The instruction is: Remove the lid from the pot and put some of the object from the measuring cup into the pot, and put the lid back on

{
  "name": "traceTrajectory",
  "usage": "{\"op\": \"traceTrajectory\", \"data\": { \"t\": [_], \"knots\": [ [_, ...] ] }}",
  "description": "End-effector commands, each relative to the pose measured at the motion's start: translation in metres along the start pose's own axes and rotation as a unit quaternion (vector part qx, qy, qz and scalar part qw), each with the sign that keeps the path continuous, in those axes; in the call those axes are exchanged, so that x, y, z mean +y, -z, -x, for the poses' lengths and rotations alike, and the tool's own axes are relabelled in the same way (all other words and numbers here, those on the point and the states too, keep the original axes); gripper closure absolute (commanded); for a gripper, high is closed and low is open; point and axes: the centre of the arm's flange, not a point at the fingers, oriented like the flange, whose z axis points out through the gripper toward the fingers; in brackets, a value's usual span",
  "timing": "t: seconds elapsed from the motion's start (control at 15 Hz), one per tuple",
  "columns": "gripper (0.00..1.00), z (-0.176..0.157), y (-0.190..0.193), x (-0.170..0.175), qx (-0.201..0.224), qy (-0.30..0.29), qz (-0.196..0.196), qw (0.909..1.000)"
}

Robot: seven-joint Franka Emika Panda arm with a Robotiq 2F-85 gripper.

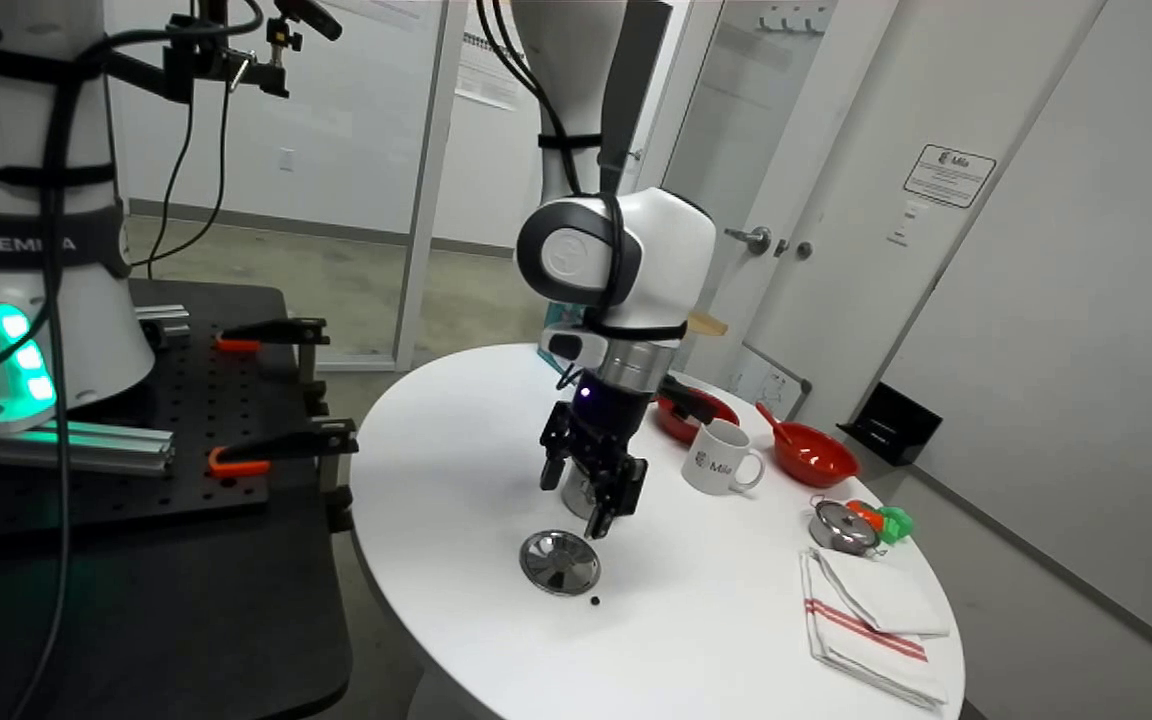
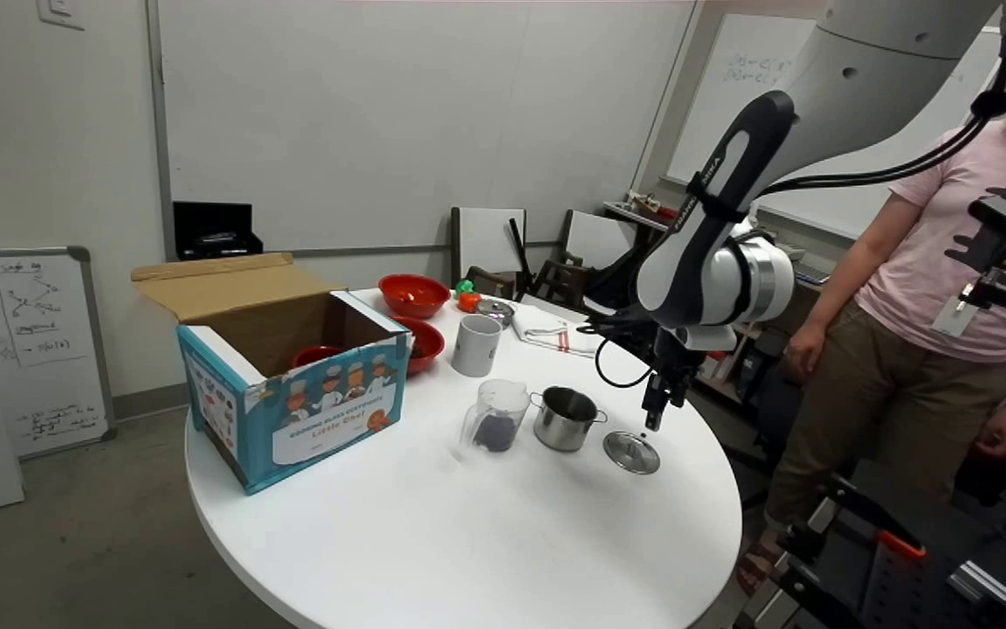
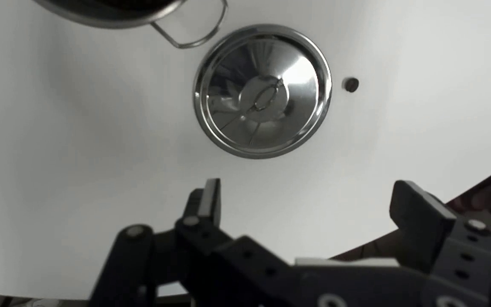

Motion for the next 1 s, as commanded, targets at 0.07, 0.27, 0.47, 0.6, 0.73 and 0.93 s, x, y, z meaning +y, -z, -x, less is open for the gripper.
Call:
{"op": "traceTrajectory", "data": {
  "t": [0.07, 0.27, 0.47, 0.6, 0.73, 0.93],
  "knots": [
    [0.0, -0.011, -0.012, -0.013, 0.043, -0.115, 0.014, 0.9924],
    [0.0, -0.02, -0.019, -0.02, 0.026, -0.168, 0.054, 0.984],
    [0.0, -0.02, -0.022, -0.017, 0.004, -0.216, 0.079, 0.9731],
    [0.0, -0.017, -0.024, -0.015, -0.011, -0.236, 0.09, 0.9675],
    [0.0, -0.021, -0.023, -0.016, 0.008, -0.216, 0.078, 0.9733],
    [0.0, -0.018, -0.026, -0.016, 0.012, -0.229, 0.076, 0.9704]
  ]
}}
